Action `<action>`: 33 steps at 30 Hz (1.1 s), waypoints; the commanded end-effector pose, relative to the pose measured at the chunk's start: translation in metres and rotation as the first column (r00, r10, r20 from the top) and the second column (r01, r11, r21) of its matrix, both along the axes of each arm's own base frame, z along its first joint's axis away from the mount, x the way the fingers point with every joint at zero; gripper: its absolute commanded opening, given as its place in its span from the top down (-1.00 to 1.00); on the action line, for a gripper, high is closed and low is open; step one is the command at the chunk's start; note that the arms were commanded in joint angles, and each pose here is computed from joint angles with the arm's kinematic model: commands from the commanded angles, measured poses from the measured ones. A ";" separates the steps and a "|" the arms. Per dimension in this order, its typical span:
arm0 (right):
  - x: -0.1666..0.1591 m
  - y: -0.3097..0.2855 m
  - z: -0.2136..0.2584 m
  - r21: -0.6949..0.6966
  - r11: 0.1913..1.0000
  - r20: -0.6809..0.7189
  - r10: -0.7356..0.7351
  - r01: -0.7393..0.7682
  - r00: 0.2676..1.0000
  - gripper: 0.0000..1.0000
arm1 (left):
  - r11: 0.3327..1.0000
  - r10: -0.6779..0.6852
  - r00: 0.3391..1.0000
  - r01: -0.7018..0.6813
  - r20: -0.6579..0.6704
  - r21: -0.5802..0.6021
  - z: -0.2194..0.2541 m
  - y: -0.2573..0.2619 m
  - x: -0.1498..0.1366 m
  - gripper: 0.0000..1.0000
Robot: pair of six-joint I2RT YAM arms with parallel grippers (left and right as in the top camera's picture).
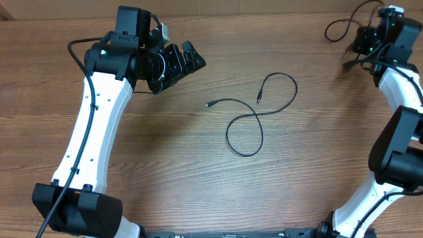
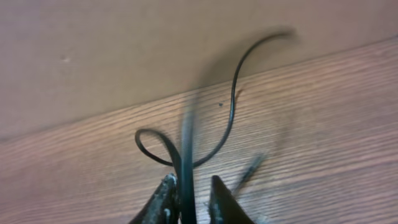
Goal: Untangle cables
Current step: 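Release the cable onto the table and withdraw the right arm right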
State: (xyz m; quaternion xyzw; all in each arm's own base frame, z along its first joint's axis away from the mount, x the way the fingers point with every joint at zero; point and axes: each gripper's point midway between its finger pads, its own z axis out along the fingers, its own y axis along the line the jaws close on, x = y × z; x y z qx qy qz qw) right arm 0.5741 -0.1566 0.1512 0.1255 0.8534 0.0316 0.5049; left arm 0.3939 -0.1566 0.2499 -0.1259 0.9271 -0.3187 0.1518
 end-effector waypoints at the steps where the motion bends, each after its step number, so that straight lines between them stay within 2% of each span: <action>1: 0.000 -0.031 0.040 -0.043 0.990 0.087 -0.128 0.132 0.988 0.58 | 1.000 -0.014 1.000 0.014 0.004 0.016 -0.002 -0.001 -0.002 -1.00; 3: -0.005 -0.048 0.048 -0.062 0.980 0.084 -0.184 0.189 0.979 0.56 | 1.000 -0.014 1.000 0.014 0.003 0.017 -0.002 -0.001 -0.002 -0.99; 5: -0.011 -0.059 0.052 -0.053 0.974 0.063 -0.215 0.219 0.974 0.44 | 1.000 -0.013 1.000 0.013 0.004 0.017 -0.002 -0.001 -0.002 -0.99; 7: -0.016 -0.063 0.055 -0.002 0.969 0.035 -0.246 0.246 0.969 -0.08 | 1.000 -0.008 1.000 0.008 0.005 0.027 -0.003 0.001 -0.001 -0.99; 8: -0.018 -0.062 0.056 0.017 0.970 0.018 -0.241 0.241 0.970 -0.61 | 0.999 -0.002 1.000 0.002 0.007 0.037 -0.004 0.002 0.000 -0.99; 9: -0.020 -0.057 0.058 0.035 0.973 -0.002 -0.228 0.228 0.974 -1.00 | 0.999 0.002 1.000 -0.003 0.008 0.043 -0.004 0.003 0.000 -0.99; 14: -0.037 0.004 0.081 0.194 0.981 -0.062 0.004 0.008 0.998 -1.00 | 0.994 0.038 0.999 -0.040 0.018 0.105 -0.009 0.014 0.005 -0.99; 18: -0.062 0.077 0.086 0.360 0.917 -0.118 0.227 -0.172 0.967 -1.00 | 0.989 0.056 0.998 -0.058 0.018 0.137 -0.014 0.020 0.007 -0.99; 23: -0.097 0.146 0.051 0.440 0.882 -0.330 0.336 -0.171 0.882 -0.99 | 0.980 0.080 0.997 -0.083 0.023 0.180 -0.019 0.027 0.011 -0.99; 27: -0.128 0.182 0.022 0.399 0.916 -0.539 0.264 -0.033 0.800 -1.00 | 0.969 0.103 0.994 -0.106 0.023 0.224 -0.023 0.035 0.011 -0.99; 29: -0.136 0.203 0.014 0.383 0.924 -0.581 0.251 -0.012 0.774 -1.00 | 0.963 0.114 0.993 -0.118 0.029 0.242 -0.023 0.039 0.013 -0.99; 33: -0.153 0.253 -0.002 0.383 0.919 -0.617 0.328 -0.091 0.715 -1.00 | 0.954 0.130 0.991 -0.136 0.038 0.268 -0.024 0.045 0.014 -0.99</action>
